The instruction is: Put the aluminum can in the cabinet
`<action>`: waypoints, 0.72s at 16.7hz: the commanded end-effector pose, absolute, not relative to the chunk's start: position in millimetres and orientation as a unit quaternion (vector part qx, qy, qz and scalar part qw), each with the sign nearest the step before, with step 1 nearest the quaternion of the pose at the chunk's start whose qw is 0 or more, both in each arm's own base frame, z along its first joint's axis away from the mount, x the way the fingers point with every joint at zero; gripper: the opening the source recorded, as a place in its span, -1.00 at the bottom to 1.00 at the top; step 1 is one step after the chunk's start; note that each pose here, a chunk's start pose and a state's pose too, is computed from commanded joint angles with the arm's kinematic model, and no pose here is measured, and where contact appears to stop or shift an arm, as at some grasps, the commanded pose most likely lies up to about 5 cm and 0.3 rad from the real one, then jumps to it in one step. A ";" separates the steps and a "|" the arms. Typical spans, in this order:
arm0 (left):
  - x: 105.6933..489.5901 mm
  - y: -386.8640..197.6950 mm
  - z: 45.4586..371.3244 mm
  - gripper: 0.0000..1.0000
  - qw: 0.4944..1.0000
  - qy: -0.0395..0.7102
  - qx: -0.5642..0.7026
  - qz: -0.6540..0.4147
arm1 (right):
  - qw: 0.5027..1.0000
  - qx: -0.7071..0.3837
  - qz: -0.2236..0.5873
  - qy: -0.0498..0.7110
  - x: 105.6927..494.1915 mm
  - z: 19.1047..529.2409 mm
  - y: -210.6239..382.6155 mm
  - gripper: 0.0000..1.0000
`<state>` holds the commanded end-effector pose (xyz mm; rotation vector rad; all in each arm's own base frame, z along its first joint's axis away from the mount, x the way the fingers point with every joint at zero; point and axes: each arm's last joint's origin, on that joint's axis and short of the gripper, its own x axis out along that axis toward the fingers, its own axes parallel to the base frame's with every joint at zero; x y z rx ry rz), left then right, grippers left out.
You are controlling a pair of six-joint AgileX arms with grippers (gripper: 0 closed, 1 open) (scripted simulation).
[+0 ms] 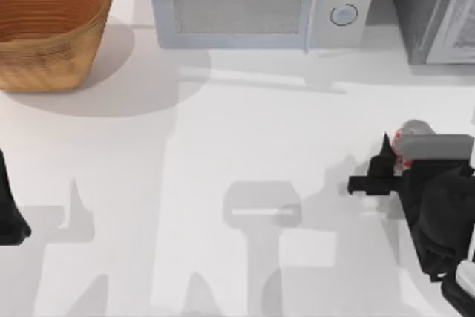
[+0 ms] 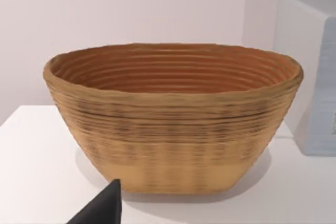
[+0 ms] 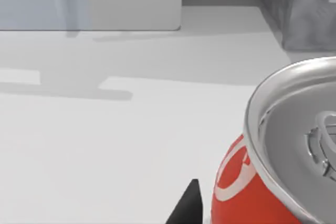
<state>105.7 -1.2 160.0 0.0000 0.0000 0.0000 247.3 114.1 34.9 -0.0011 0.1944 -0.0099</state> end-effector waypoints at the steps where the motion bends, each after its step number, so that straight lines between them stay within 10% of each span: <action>1: 105.7 -1.2 160.0 1.00 1.000 0.000 0.000 0.000 | 0.995 -0.001 -0.005 0.097 247.3 34.9 114.1 -0.51; 4: 105.7 -1.2 160.0 1.00 1.000 0.000 0.000 0.000 | 0.995 -0.001 -0.005 0.097 247.3 34.9 114.1 -0.96; 12: 105.7 -1.2 160.0 1.00 1.000 0.000 0.000 0.000 | 0.995 -0.001 -0.005 0.097 247.3 34.9 114.1 -1.00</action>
